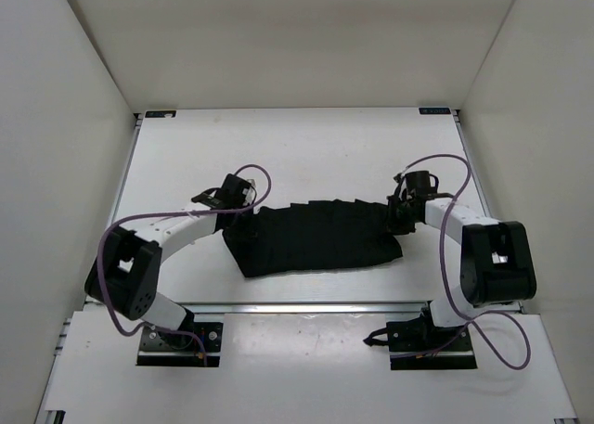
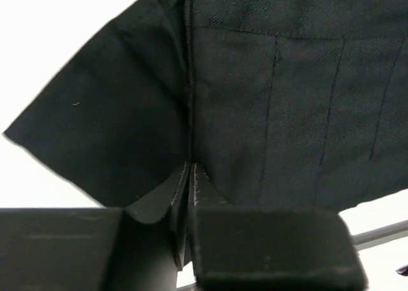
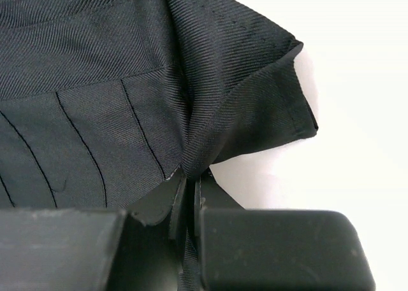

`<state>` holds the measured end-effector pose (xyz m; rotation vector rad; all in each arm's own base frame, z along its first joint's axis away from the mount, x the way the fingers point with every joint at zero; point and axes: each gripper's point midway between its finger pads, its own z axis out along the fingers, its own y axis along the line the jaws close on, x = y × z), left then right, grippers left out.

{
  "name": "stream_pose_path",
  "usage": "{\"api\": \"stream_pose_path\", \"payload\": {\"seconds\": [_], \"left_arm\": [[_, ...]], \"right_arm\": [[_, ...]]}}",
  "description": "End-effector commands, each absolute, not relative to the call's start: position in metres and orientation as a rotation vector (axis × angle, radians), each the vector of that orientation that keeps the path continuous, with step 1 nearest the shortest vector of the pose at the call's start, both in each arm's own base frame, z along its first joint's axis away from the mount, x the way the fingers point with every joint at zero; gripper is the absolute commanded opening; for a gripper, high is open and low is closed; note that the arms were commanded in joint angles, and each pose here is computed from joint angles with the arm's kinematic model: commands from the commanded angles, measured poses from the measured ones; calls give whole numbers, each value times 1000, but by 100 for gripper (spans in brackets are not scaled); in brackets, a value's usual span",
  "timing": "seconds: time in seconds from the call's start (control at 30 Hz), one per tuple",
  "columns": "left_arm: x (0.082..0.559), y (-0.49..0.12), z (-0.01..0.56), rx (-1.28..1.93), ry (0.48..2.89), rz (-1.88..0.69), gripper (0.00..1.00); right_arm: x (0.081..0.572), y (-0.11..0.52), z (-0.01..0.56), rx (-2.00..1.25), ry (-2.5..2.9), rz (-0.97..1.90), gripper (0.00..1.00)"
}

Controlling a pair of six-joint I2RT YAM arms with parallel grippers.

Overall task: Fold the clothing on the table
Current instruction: Fold the skirt

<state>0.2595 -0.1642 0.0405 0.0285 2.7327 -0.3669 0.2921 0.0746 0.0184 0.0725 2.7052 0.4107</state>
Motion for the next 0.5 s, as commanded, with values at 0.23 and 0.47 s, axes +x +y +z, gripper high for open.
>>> {"api": "stream_pose_path", "payload": {"seconds": [0.23, 0.47], "left_arm": [[273, -181, 22, 90, 2747, -372, 0], [281, -179, 4, 111, 2782, -333, 0]], "right_arm": [[275, 64, 31, 165, 2714, 368, 0], [321, 66, 99, 116, 2585, 382, 0]]}}
